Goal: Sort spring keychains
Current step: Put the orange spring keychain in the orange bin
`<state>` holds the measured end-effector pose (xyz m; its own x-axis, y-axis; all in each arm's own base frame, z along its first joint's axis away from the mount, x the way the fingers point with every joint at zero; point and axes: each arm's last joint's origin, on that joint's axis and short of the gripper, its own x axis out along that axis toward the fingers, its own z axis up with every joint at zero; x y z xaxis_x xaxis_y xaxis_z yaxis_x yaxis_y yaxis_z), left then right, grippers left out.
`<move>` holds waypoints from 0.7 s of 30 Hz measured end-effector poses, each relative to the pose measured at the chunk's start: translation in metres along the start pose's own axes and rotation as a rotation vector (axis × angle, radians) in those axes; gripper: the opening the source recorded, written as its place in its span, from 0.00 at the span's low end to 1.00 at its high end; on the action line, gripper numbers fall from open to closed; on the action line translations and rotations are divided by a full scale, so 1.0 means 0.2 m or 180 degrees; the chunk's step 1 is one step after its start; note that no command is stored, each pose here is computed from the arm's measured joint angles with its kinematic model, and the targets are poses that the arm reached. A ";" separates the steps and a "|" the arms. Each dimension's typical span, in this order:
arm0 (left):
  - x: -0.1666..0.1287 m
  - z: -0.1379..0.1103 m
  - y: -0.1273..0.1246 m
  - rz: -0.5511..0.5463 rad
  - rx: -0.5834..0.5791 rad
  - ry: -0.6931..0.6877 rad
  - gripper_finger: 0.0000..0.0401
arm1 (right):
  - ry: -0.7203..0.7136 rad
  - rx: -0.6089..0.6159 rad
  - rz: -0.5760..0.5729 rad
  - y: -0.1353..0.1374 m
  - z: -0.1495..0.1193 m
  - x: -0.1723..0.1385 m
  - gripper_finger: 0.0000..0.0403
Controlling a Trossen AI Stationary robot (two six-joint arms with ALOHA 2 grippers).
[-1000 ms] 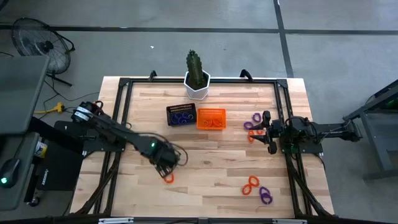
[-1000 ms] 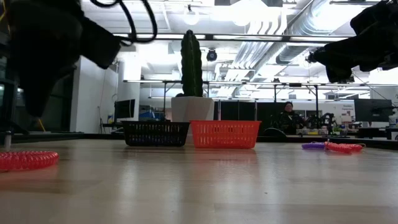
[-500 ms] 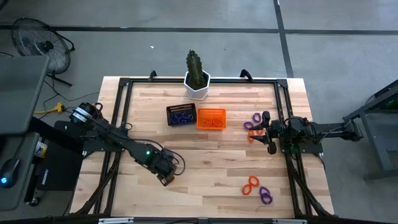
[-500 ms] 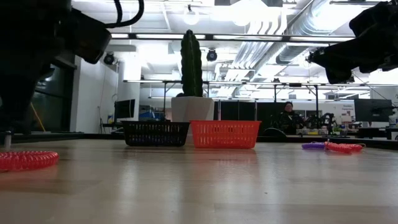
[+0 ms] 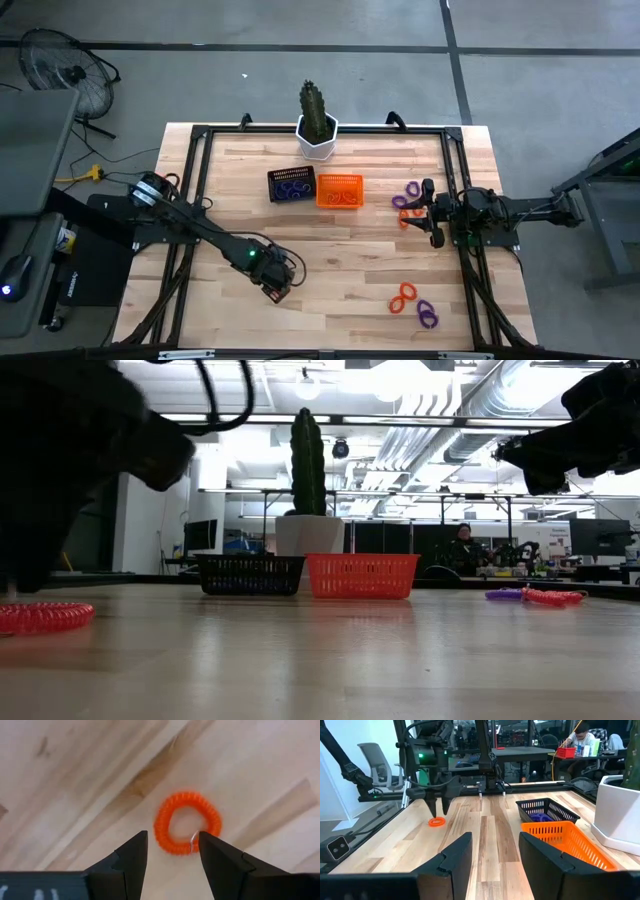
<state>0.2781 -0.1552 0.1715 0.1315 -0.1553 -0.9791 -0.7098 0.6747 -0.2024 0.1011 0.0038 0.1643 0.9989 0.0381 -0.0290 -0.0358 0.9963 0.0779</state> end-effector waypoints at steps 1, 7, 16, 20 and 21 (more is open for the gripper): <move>0.00 0.00 0.00 0.0005 -0.0004 -0.0001 0.43 | 0.0000 0.0000 0.0000 0.00 0.00 0.00 0.39; 0.06 0.04 0.02 0.0154 -0.0082 -0.0005 0.43 | 0.0000 0.0000 0.0000 0.00 0.00 0.00 0.39; 0.15 0.05 0.01 0.0281 -0.0007 0.0103 0.43 | -0.0001 0.0000 0.0000 0.00 0.00 0.00 0.39; 0.16 0.05 0.01 0.0308 0.0064 0.0147 0.42 | 0.0001 0.0000 0.0001 0.00 0.00 0.00 0.39; 0.17 0.05 0.01 0.0310 0.0070 0.0152 0.41 | 0.0000 0.0000 0.0000 0.00 0.00 0.00 0.39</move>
<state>0.2876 -0.1516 0.1383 0.0293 -0.1221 -0.9921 -0.7022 0.7038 -0.1073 0.1011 0.0038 0.1643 0.9989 0.0381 -0.0290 -0.0358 0.9963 0.0780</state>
